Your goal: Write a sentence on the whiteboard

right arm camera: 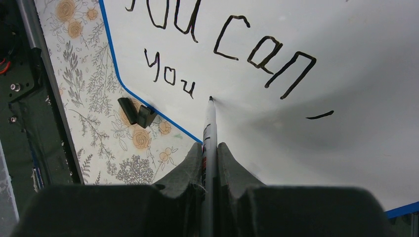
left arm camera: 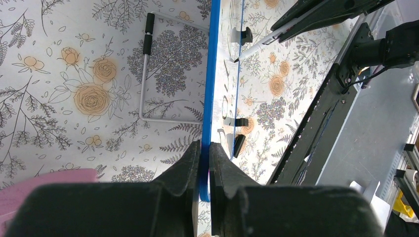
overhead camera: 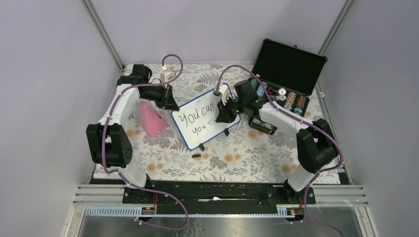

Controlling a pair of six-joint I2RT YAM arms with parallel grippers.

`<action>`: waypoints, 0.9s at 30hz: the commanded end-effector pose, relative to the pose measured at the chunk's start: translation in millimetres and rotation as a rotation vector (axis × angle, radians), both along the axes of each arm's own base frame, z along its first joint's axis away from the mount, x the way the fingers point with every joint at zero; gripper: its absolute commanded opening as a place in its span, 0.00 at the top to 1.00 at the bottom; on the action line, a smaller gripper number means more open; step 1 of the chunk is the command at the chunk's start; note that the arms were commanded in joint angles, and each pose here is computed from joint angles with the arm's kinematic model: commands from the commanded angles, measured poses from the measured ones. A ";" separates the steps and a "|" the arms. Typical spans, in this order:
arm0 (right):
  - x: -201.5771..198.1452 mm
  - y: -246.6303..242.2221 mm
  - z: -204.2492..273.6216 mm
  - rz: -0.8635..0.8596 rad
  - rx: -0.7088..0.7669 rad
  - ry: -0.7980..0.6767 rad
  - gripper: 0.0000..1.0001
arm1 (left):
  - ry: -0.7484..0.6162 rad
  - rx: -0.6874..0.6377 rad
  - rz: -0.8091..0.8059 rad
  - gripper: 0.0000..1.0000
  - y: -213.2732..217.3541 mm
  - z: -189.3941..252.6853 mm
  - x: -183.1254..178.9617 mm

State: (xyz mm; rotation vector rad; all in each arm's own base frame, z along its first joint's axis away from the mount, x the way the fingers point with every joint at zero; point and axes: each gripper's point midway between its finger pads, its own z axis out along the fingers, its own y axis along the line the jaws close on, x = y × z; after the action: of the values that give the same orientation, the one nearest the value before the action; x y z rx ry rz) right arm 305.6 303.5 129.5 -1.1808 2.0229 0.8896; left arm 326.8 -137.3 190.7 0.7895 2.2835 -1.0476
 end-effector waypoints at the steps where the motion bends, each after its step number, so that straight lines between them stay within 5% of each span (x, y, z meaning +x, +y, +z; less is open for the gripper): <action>1: 18.6 1.9 9.9 -0.022 -0.001 -0.064 1.00 | -0.057 0.040 0.000 1.00 1.4 0.7 5.5; 27: 11.6 -11.0 -3.2 -0.029 -0.029 -0.047 1.00 | -0.058 0.045 0.001 1.00 2.1 -0.1 6.2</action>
State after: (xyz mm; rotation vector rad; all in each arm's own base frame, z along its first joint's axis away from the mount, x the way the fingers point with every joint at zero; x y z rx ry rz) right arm 308.1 300.9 128.6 -1.1768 2.0258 0.8782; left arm 327.5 -137.2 190.4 0.7914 2.2825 -1.0424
